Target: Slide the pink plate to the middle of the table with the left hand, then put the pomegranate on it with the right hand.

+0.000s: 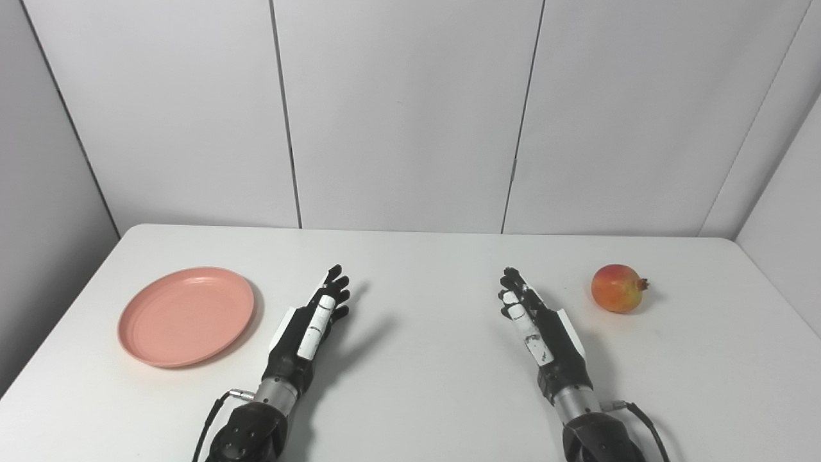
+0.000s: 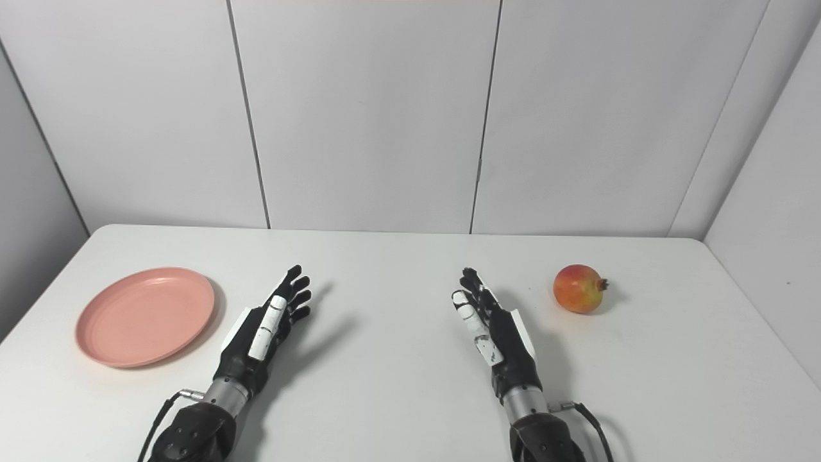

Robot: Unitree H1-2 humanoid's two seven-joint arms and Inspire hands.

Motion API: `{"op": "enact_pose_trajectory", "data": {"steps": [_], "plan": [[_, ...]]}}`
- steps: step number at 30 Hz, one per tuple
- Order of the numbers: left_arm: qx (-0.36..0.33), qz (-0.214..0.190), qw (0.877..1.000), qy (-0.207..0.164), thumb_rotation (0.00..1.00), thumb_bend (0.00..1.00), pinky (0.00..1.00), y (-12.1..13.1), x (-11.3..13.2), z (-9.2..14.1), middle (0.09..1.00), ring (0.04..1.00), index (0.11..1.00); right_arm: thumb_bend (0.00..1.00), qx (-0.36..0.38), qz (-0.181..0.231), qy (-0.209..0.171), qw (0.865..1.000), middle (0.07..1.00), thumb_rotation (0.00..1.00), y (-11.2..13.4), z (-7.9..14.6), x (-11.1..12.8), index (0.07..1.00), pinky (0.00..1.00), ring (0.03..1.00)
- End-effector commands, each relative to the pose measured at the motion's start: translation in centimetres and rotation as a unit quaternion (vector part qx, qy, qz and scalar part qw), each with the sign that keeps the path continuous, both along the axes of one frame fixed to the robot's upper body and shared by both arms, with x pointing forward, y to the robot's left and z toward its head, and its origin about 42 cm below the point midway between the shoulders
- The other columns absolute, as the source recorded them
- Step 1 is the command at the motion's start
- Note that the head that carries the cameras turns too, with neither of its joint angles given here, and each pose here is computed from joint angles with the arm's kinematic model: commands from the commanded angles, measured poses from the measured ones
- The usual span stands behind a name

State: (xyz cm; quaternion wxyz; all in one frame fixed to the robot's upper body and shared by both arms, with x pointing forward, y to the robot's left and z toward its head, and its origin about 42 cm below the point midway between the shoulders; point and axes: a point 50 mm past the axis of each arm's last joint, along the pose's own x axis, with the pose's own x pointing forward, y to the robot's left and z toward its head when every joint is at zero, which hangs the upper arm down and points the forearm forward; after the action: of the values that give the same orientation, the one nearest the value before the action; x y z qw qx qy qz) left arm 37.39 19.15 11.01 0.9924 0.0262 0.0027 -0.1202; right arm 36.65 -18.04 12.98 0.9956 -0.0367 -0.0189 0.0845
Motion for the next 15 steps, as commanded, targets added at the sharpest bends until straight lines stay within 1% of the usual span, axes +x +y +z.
{"op": "enact_pose_trajectory", "data": {"steps": [1,8,15], "plan": [[0.002,-0.004,1.0,-0.003,0.99,0.66,0.92,-0.01,0.5,0.65,0.967,0.951,0.956,0.57,-0.006,0.01,-0.039,0.999,0.931,0.88,0.23,2.48,1.03,0.925,0.93,0.912],[0.005,-0.003,1.0,0.001,0.98,0.68,0.91,-0.02,0.55,0.72,0.963,0.947,0.947,0.57,-0.008,0.01,-0.037,0.999,0.93,0.87,0.23,2.46,1.02,0.925,0.93,0.911],[0.009,-0.003,1.0,0.005,0.97,0.68,0.9,-0.06,0.54,0.87,0.961,0.942,0.937,0.58,-0.006,0.013,-0.036,0.999,0.933,0.86,0.24,2.44,1.06,0.926,0.93,0.913]]}}
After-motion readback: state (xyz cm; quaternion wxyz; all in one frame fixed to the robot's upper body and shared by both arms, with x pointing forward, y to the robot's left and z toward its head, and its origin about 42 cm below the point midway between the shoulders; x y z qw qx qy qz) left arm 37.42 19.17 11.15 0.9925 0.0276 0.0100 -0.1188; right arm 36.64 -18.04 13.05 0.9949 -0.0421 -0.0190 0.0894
